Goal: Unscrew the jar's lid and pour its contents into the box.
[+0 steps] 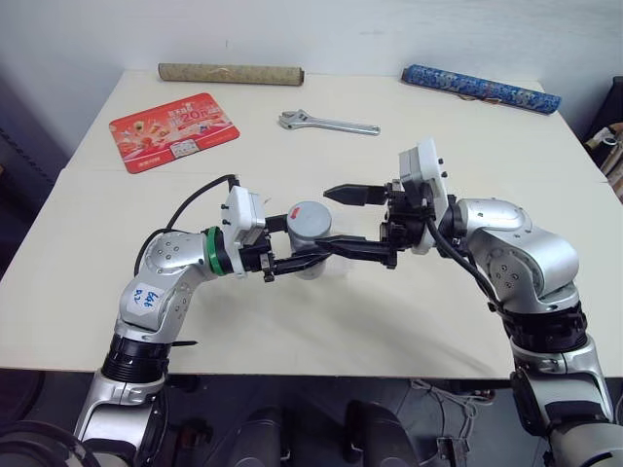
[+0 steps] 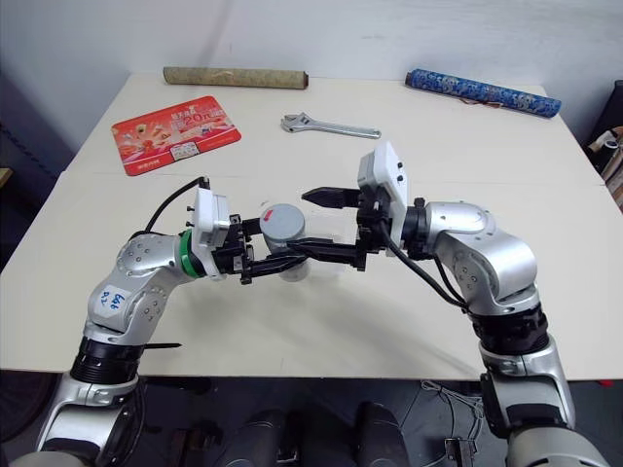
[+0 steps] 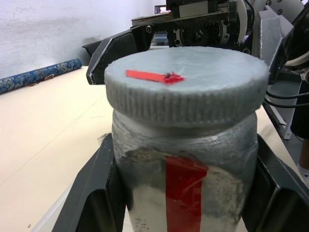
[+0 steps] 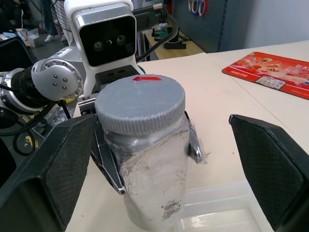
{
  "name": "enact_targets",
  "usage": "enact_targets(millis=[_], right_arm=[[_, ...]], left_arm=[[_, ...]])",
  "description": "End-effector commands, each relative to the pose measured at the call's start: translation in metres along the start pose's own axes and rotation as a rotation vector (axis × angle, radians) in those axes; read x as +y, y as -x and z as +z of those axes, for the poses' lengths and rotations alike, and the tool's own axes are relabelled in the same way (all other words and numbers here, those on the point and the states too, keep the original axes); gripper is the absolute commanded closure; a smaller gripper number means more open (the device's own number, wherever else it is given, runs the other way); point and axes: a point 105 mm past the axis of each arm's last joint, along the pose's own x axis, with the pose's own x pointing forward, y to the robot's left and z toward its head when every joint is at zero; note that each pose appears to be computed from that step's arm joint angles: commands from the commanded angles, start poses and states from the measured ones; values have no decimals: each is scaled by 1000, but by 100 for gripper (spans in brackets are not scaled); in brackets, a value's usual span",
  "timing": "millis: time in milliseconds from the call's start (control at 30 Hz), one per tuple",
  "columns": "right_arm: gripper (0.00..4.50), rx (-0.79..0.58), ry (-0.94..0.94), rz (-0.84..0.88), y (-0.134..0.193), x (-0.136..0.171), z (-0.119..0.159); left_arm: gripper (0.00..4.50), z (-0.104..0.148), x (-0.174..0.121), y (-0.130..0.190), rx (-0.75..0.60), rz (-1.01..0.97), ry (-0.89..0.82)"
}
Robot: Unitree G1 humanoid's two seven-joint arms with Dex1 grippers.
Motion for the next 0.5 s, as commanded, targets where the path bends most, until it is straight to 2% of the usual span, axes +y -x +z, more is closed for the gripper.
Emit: enact_targets(millis=[33, 233, 400, 500], right_arm=[[4, -44, 35, -26, 10, 0, 12], [4, -101, 9, 82, 11, 18, 26], [4, -117, 34, 126, -7, 26, 40], [4, -76, 68, 102, -20, 23, 39]], left_arm=[[208, 13, -6, -2, -23, -32, -57], [208, 12, -6, -1, -18, -32, -55], [208, 12, -6, -1, -16, -33, -52], [208, 12, -7, -1, -17, -35, -49]])
